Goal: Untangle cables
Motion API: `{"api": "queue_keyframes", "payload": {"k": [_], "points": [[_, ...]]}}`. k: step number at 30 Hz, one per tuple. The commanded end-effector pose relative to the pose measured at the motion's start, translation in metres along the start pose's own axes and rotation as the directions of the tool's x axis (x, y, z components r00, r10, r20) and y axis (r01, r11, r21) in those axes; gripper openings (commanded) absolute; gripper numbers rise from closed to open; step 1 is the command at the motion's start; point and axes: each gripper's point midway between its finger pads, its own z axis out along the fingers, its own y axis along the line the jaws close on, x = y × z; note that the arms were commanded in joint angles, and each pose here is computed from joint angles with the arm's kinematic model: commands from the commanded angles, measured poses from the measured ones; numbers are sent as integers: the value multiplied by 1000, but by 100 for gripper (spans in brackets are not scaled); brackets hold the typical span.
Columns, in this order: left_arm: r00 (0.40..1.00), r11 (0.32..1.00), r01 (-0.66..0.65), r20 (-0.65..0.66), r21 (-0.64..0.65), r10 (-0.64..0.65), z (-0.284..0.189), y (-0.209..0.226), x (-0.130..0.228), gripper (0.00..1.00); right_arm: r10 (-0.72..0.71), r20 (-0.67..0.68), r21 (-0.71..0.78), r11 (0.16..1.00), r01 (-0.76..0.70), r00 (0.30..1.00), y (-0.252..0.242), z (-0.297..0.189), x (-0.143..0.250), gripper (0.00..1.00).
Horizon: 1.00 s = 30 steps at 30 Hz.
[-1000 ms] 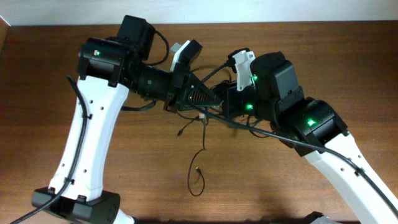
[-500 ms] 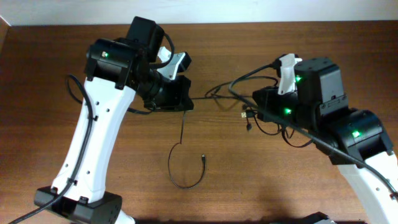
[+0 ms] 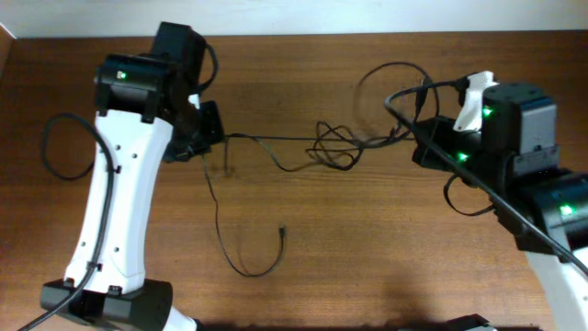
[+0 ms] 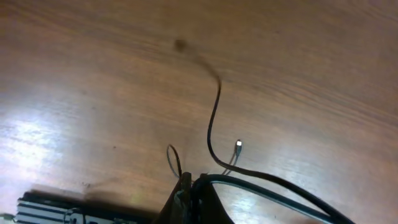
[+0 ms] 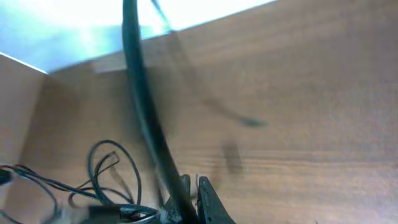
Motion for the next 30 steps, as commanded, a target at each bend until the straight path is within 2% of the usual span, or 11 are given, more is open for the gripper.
{"api": "queue_keyframes", "payload": {"k": [1, 7, 8, 13, 14, 18, 21, 23, 24, 28, 30], "points": [[992, 986, 99, 91, -134, -88, -8, 41, -16, 0, 45, 189, 100, 993, -65, 981, -15, -36, -37, 4], [962, 946, 253, 158, -202, -224, -12, 79, -30, 0, 39, 289, 227, 968, -108, 957, -38, -52, -51, 4], [955, 939, 280, 159, -201, -251, -12, 85, -31, 0, 37, 296, 242, 964, -113, 954, -41, -55, -52, 9], [948, 945, 316, 70, -81, -311, -7, 84, -27, 0, 43, 260, 196, 976, -97, 965, -32, -50, -46, 75], [959, 959, 280, 50, -40, -278, -6, 76, -27, 0, 46, 245, 174, 981, -91, 968, -28, -48, -44, 81], [1000, 968, 2, 6, 251, -4, -12, 14, -23, 0, 58, 150, 64, 996, -68, 987, -8, -34, -32, 85], [983, 841, -173, 34, 513, 182, -31, -39, -10, 0, 63, 68, 10, 998, -64, 996, 2, -21, -20, 86], [958, 686, -263, 98, 678, 270, -55, -71, 0, 0, 68, 14, -5, 998, -68, 998, 4, -12, -12, 90], [939, 572, -315, 160, 757, 305, -74, -88, 4, 0, 71, -19, -12, 997, -72, 997, 5, -7, -8, 92], [887, 242, -438, 372, 866, 274, -157, -119, 2, 0, 46, -174, -88, 994, -62, 984, 17, 17, 14, 99], [876, 219, -470, 421, 855, 234, -187, -121, -3, 0, 8, -219, -134, 990, -38, 976, 24, 25, 21, 98]]}}
